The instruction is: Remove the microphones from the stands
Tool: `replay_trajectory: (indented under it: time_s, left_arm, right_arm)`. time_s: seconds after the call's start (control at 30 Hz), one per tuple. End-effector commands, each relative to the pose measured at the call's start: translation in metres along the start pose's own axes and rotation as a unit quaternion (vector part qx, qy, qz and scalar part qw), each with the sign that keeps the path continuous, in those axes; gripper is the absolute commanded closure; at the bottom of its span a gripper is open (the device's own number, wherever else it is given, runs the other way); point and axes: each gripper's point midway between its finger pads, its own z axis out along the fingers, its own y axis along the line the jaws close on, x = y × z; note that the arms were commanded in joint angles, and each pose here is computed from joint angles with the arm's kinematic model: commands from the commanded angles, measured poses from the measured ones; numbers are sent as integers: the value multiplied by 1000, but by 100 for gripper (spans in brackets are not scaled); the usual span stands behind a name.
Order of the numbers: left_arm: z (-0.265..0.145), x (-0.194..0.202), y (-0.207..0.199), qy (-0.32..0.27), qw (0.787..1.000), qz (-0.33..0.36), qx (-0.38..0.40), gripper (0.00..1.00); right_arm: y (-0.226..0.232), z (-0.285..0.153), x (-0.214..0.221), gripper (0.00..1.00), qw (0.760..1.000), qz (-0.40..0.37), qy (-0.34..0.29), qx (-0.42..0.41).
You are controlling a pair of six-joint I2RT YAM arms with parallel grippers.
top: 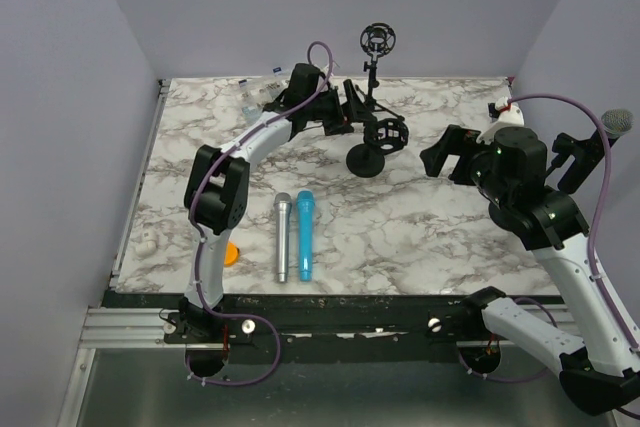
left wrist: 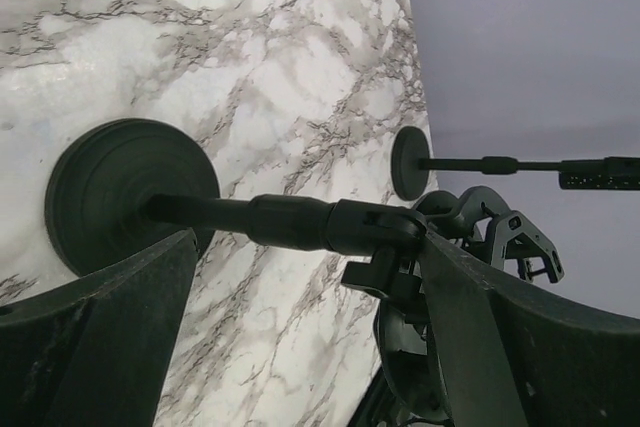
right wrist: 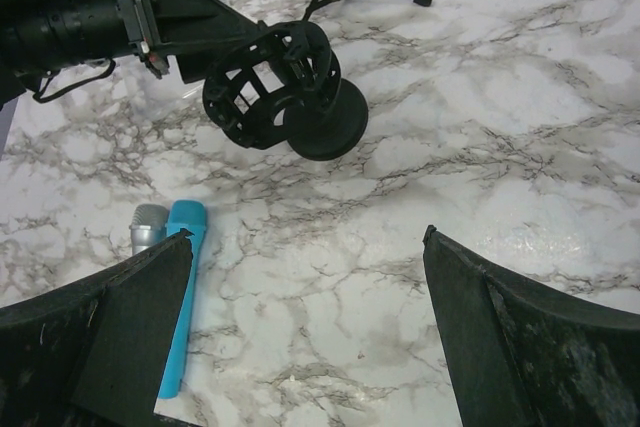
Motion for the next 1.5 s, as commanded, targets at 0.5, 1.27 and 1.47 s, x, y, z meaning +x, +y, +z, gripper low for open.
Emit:
replay_trajectory:
  time_s: [0.5,1.27,1.47]
  left_arm:
    - [-186,-35,-161,-114,975,192,0,1]
    - [-250,49,-134,-160,927,335,-49,1]
    - [-252,52,-139,-163,927,335,-35,1]
  right_arm:
    - [-14,24,52,2,997,18,64,23]
    - [-246,-4,86,0,738,57,-212,638]
    - [-265,5,85,0,696,21,-246,674]
